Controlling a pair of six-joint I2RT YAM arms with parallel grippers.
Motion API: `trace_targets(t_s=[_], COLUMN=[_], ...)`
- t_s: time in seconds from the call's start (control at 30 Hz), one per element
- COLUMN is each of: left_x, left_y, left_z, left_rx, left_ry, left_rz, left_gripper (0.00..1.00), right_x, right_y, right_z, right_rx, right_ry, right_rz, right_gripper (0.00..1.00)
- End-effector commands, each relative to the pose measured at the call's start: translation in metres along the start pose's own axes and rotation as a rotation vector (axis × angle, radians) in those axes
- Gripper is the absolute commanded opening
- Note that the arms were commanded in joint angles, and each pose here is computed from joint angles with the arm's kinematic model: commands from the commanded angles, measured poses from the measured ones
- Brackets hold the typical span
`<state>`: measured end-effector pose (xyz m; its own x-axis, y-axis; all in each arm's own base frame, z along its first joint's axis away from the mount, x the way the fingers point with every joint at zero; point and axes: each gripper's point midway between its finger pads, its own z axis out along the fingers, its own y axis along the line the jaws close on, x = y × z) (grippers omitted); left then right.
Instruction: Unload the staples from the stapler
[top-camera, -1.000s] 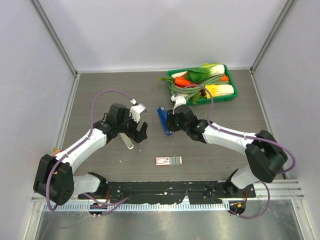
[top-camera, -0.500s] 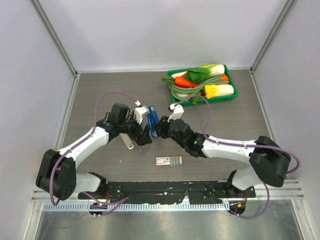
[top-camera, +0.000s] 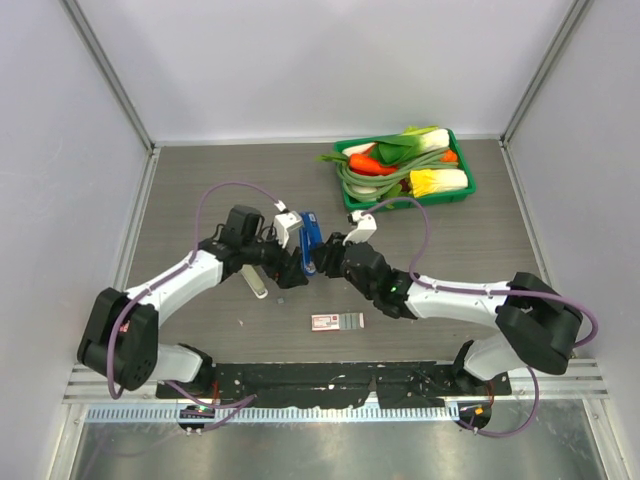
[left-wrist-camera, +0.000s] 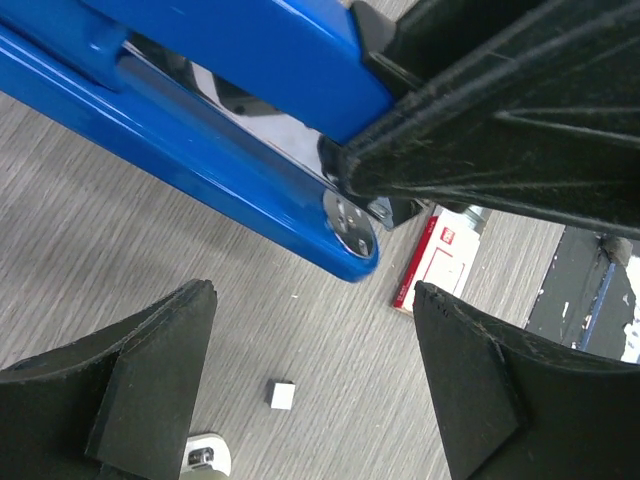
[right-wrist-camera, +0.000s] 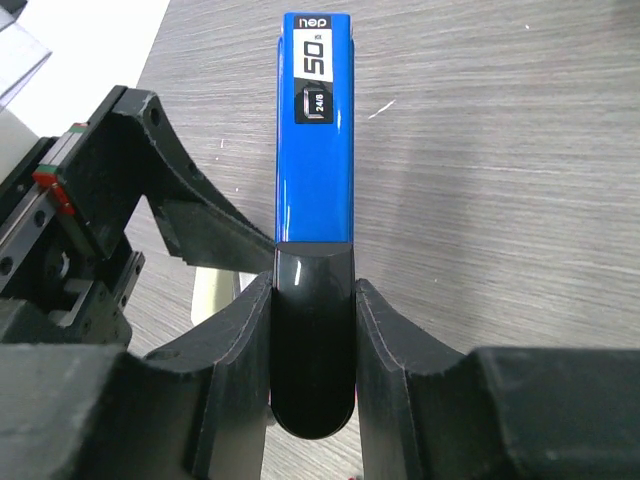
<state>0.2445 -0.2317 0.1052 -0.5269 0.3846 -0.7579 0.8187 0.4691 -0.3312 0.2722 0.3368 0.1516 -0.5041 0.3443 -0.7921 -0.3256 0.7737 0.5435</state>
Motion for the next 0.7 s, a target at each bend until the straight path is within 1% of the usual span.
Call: trace_targets(t_s=[0.0,0.2,0.3,0.47,0.57,0.6,0.67], left_x=[-0.017,-0.015,-0.019,-0.026,-0.025,-0.025,-0.024], left_y=[0.002,0.006,0.010,0.008,0.007,0.009,0.010], left_z=[0.009,0.015,0.016,0.014,0.014,0.014,0.015], left_rx=[0.026,0.025,0.005,0.014,0.012,0.007,0.004], left_ry=[-0.047,-0.044,-0.056,-0.077,-0.077,-0.080,-0.076], left_rz=[0.031,0.015,0.019,0.024,0.025,0.029,0.025], left_gripper=[0.83,0.79,0.78,0.78,0.74,0.71,0.67], right_x=[-0.052,-0.054,-0.052,-0.044,-0.043,-0.042,-0.040], right_y=[0.044,0.051,0.056,0.051,0.050,0.050,0.050], right_z=[-0.016,-0.020,-0.019,-0.019,-0.021,-0.021,-0.021], right_rx=[-0.144,-0.177,-0.198,-0.195,-0.198,-0.200,-0.202], right_ry=[-0.159,-0.160,-0.147,-0.130,-0.129,-0.127,-0.121], right_rz=[0.154,0.190,0.196,0.207,0.214,0.216,0.220], right_gripper=[0.01,0.01,0.01,0.01,0.01,0.01,0.01])
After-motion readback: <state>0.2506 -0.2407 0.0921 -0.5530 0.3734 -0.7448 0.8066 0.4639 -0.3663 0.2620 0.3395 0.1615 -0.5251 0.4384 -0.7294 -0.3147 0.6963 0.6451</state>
